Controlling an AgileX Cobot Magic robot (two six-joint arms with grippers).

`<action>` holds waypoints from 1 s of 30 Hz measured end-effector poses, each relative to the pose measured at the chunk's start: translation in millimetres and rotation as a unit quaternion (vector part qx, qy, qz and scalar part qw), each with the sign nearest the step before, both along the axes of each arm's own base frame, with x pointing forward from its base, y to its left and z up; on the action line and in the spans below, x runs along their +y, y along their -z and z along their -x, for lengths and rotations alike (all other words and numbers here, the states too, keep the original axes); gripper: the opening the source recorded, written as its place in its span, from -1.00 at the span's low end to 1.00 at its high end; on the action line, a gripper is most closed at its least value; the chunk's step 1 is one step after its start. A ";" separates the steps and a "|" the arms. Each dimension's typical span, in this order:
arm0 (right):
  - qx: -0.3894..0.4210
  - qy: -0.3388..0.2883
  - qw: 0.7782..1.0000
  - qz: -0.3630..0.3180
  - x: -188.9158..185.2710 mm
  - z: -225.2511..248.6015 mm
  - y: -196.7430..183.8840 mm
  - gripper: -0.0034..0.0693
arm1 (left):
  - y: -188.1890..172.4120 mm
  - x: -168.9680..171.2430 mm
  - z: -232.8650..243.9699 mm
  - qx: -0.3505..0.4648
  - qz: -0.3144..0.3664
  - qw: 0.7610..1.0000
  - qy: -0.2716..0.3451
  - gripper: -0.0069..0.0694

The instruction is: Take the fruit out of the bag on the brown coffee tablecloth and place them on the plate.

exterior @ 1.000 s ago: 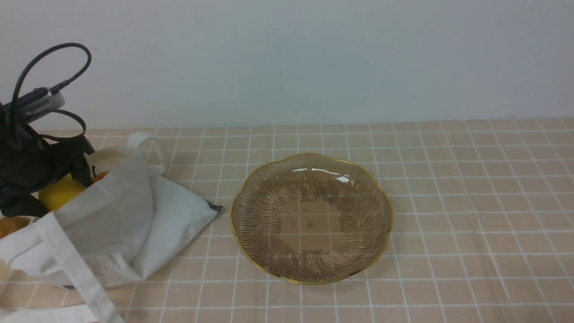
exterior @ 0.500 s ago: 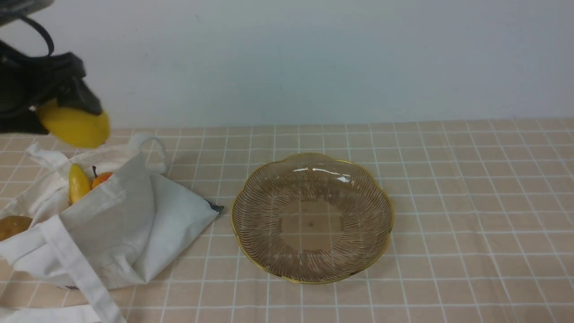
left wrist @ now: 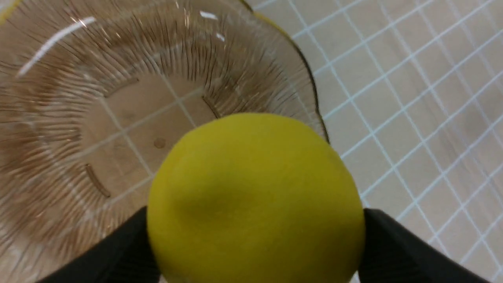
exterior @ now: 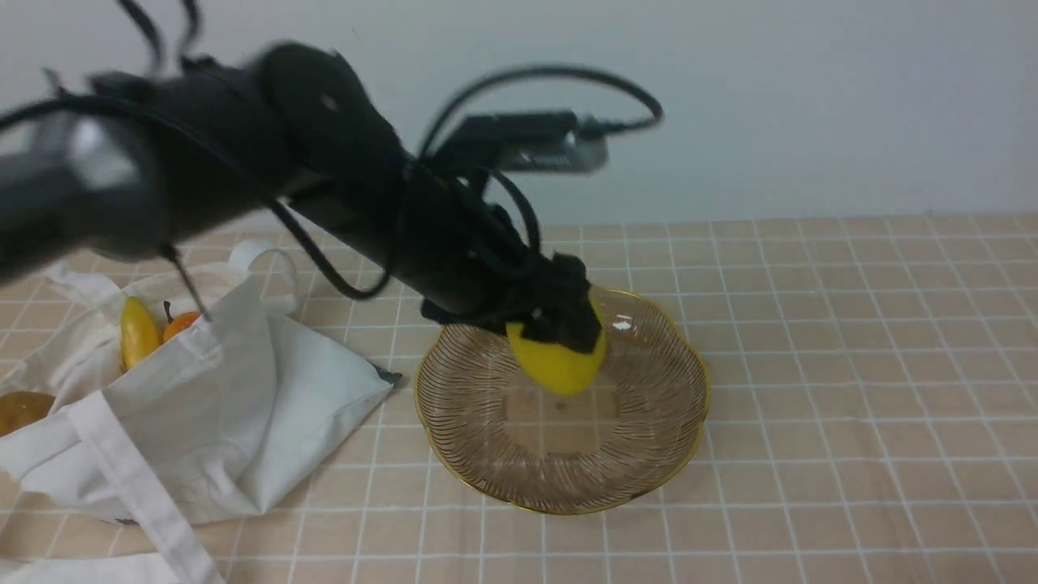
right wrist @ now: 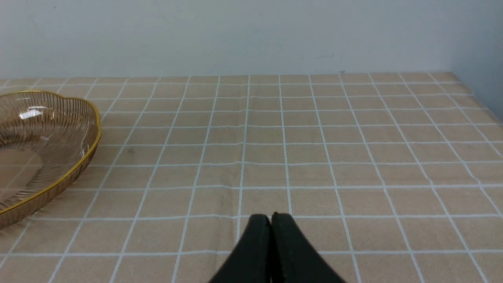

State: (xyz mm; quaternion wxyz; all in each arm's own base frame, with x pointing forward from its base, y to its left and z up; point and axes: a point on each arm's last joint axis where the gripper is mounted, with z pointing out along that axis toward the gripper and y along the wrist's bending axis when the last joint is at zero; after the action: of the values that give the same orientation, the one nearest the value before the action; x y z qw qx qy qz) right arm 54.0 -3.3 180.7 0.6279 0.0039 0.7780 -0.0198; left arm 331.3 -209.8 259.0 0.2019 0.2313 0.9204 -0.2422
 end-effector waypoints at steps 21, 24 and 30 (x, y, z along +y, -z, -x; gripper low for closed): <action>0.000 0.000 1.000 0.000 0.0 0.0 0.0 -0.94 | -10.5 0.9 -11.5 0.037 -0.087 0.995 -0.002 0.43; 0.000 0.000 1.000 0.000 0.0 0.0 0.0 -0.94 | -52.6 11.7 1.9 -0.005 -0.086 0.996 -0.007 -0.42; 0.000 0.000 1.000 0.000 0.0 0.0 0.0 -0.94 | -125.0 41.4 48.1 -0.100 -0.057 0.993 -0.029 -0.82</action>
State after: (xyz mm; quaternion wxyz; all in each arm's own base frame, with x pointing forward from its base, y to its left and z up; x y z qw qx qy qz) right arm 54.0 -3.3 180.7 0.6279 0.0039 0.7780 -0.0198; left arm 283.2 -168.4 384.1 0.2863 0.2392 0.9141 -0.1589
